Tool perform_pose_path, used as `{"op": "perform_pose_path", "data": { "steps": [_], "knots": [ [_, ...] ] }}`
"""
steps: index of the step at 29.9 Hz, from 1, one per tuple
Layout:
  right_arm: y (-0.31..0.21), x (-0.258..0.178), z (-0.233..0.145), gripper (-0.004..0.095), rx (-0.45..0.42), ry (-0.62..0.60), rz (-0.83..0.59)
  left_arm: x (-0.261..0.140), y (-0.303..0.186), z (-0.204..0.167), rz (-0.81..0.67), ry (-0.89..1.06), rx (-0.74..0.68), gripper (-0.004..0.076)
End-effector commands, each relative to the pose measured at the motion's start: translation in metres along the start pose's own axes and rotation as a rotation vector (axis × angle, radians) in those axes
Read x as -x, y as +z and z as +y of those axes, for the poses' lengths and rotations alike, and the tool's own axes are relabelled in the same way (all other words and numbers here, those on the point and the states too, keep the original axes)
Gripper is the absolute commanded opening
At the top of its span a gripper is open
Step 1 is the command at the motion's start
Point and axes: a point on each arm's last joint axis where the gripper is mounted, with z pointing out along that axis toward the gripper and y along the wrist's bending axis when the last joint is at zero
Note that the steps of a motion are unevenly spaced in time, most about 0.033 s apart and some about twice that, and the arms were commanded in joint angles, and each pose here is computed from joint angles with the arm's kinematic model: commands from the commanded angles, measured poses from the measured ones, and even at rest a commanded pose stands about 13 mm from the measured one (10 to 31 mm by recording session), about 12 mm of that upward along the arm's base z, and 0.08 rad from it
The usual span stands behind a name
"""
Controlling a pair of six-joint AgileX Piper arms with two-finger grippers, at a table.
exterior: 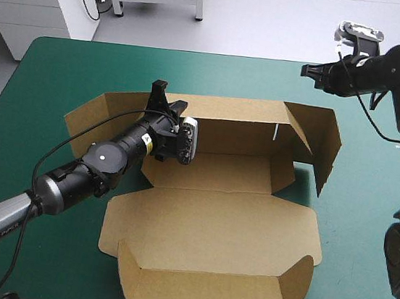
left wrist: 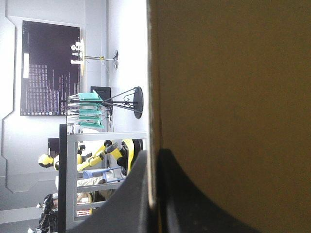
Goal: Fold the box
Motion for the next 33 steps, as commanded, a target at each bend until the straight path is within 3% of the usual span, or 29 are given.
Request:
{"op": "perform_pose_path", "data": {
  "steps": [1,7,26,33],
  "knots": [
    [-0.001,0.011,0.005,-0.0014,0.02,0.008,-0.002,0.002,-0.012,0.023,0.0,-0.019,0.084,-0.0009],
    [0.025,0.002,0.006,-0.0014,0.029,0.004,0.152,0.001,-0.012,0.023,0.011,-0.03,0.087,-0.0009],
    [-0.004,-0.053,0.02,-0.0014,0.074,-0.095,0.269,-0.004,-0.009,0.022,0.066,-0.081,0.101,-0.0008],
    [-0.014,-0.068,0.022,-0.0014,0.099,-0.122,0.251,-0.005,0.002,0.014,0.077,-0.073,0.069,-0.0008]
  ]
}}
